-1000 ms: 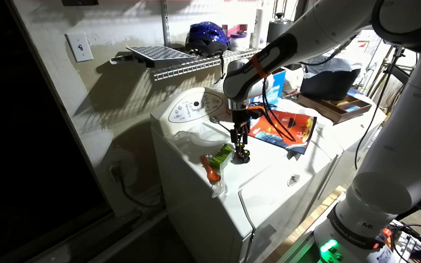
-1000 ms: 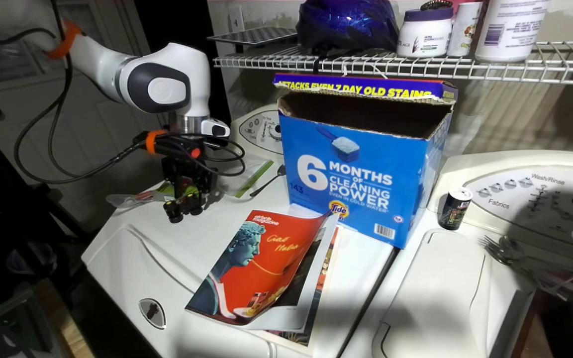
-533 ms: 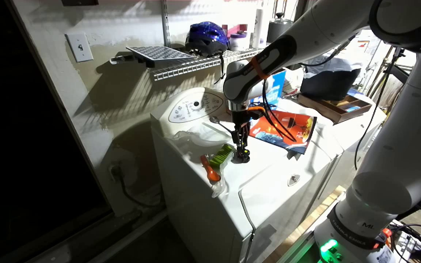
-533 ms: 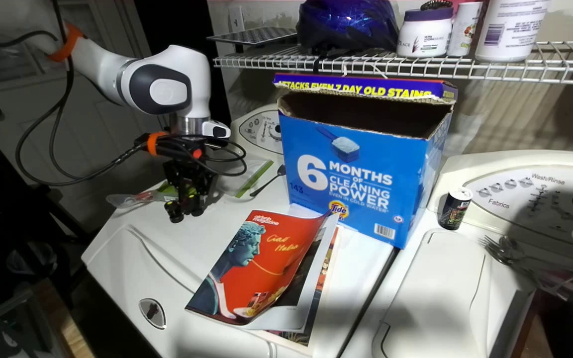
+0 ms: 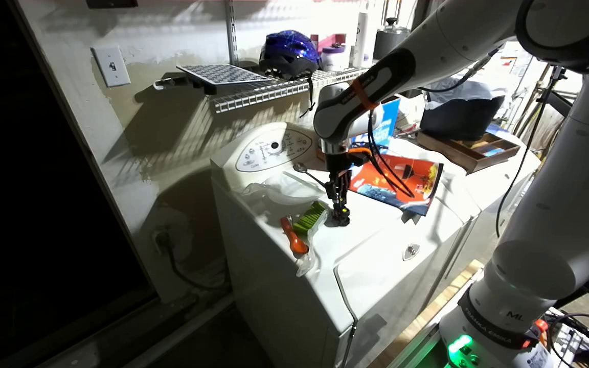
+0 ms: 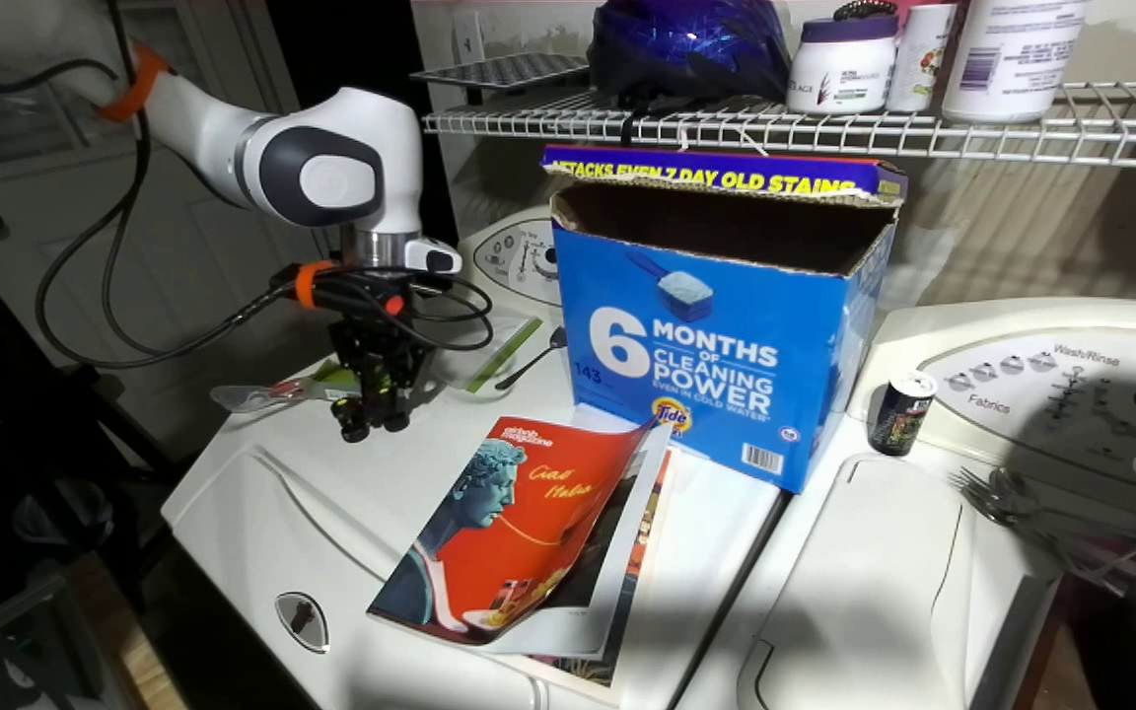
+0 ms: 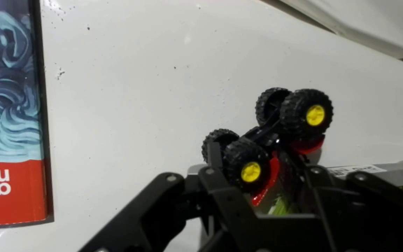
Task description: Place the car upright.
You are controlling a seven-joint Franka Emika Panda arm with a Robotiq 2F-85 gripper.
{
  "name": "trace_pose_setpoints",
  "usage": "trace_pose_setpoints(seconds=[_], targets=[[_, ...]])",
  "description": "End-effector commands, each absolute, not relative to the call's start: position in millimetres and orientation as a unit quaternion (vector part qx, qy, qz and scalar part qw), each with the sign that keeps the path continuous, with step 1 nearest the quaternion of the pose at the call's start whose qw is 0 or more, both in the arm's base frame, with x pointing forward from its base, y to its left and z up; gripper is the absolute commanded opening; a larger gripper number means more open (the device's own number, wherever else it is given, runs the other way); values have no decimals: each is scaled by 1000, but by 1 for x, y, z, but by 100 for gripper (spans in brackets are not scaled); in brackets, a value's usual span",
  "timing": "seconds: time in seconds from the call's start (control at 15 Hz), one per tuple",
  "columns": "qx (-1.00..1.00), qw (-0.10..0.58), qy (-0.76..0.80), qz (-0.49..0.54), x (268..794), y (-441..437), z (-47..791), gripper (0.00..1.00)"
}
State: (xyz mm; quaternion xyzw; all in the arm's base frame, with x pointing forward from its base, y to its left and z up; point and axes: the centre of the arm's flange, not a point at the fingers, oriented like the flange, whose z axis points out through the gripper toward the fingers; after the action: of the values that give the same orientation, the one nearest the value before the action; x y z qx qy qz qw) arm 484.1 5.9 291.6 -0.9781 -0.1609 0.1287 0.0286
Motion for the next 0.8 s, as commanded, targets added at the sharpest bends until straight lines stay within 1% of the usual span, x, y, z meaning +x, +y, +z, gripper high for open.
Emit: trace_pose_setpoints(seconds=[0.0, 0.13, 0.27, 0.53, 0.73], targets=[[-981, 28, -159, 105, 482, -13, 298, 18], [-982, 19, -181, 60, 481, -28, 301, 18], [-983, 29, -182, 12, 482, -40, 303, 18], [-975, 26, -211, -58, 481, -45, 303, 18], [-964, 59, -232, -112, 478, -45, 304, 18]])
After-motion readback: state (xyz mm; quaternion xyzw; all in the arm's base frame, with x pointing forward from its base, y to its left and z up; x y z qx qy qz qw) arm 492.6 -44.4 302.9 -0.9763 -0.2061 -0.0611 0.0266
